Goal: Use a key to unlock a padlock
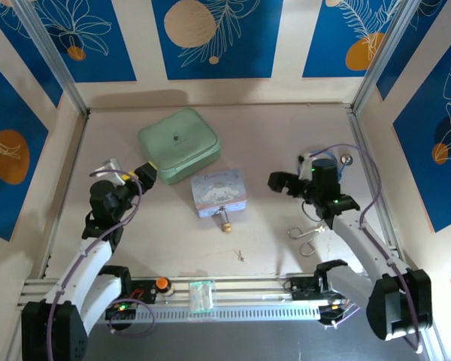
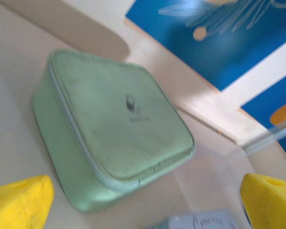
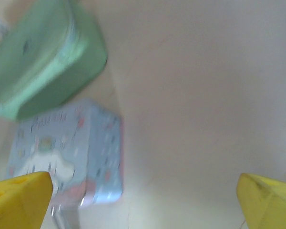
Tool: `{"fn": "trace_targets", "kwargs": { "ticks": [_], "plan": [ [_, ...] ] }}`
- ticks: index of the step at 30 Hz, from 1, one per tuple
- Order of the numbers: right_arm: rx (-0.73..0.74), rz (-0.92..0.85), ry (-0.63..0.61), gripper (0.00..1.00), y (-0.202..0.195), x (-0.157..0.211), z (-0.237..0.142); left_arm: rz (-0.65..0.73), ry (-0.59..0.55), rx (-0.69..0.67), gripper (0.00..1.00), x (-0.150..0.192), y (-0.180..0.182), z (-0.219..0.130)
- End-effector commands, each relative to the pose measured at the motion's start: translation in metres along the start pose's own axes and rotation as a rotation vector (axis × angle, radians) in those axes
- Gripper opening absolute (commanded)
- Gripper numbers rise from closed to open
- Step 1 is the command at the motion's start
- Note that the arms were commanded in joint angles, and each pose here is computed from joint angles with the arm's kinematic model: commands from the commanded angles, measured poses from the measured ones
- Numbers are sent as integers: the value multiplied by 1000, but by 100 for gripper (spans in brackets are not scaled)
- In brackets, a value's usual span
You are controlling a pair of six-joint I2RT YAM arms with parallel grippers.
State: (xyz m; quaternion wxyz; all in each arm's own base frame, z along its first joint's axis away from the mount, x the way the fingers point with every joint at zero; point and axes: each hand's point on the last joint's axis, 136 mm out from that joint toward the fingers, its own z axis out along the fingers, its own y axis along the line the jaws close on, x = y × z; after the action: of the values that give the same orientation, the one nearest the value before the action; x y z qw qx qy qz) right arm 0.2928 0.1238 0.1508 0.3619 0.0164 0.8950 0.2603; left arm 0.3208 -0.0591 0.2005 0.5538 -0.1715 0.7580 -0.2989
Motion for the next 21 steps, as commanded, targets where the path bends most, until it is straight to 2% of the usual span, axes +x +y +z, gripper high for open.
{"fn": "trace_targets", "kwargs": {
  "ticks": [1, 4, 8, 10, 14, 21],
  "plan": [
    [66, -32, 159, 99, 10, 44, -5, -18, 260, -9, 100, 50, -13, -6],
    [122, -69, 243, 98, 17, 78, -4, 69, 381, -40, 100, 79, -30, -14],
    [163, -111, 341, 89, 24, 122, -6, 78, 482, 2, 100, 119, -57, -19],
    [152, -121, 388, 81, 32, 145, -8, 99, 525, 34, 100, 136, -72, -20],
    [148, -165, 423, 74, 45, 174, -12, 179, 588, 21, 100, 156, -85, -27],
    [194, -235, 469, 65, 61, 213, -5, 125, 632, 41, 100, 182, -90, -43]
  ]
}}
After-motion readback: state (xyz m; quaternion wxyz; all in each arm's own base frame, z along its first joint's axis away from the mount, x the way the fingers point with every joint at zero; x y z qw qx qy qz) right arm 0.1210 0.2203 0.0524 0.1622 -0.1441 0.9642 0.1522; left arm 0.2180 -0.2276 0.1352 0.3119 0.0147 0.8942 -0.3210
